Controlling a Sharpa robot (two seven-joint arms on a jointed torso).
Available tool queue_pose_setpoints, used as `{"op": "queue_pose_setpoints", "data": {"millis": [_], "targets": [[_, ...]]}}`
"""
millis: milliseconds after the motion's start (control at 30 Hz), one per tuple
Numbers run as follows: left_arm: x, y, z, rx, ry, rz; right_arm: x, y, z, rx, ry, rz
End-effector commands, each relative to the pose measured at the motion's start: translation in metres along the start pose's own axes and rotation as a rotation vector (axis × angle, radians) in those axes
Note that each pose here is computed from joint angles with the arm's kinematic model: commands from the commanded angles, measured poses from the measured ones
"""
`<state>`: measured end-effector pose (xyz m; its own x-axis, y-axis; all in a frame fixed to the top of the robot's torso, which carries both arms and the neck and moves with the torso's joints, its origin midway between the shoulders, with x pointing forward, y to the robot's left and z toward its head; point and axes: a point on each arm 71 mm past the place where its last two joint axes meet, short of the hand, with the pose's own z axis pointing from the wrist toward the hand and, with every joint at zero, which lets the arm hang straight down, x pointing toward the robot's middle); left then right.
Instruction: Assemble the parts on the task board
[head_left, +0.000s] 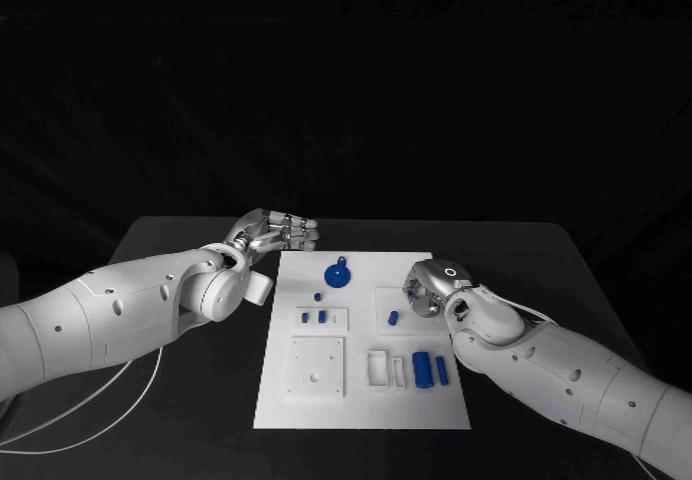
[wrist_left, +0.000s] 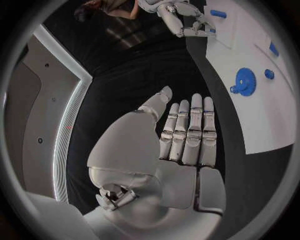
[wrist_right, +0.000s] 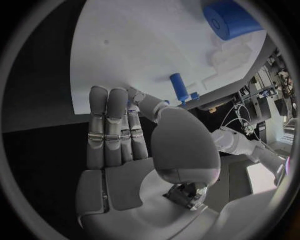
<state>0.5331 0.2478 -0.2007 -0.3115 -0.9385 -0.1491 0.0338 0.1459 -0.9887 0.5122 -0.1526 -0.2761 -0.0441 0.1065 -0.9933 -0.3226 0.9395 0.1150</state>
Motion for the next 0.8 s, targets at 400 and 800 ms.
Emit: {"op": "queue_pose_setpoints", "data": {"millis": [400, 800], "targets": [[-0.0108, -0.001, 0.0024, 0.012, -0.02, 0.008, -0.021, 0.008, -0.008, -0.037, -0.104, 0.02], [-0.0143, -0.0012, 0.0027, 0.017, -0.035, 0.015, -0.054, 0.038, -0.024, -0.135, -0.167, 0.137]]}}
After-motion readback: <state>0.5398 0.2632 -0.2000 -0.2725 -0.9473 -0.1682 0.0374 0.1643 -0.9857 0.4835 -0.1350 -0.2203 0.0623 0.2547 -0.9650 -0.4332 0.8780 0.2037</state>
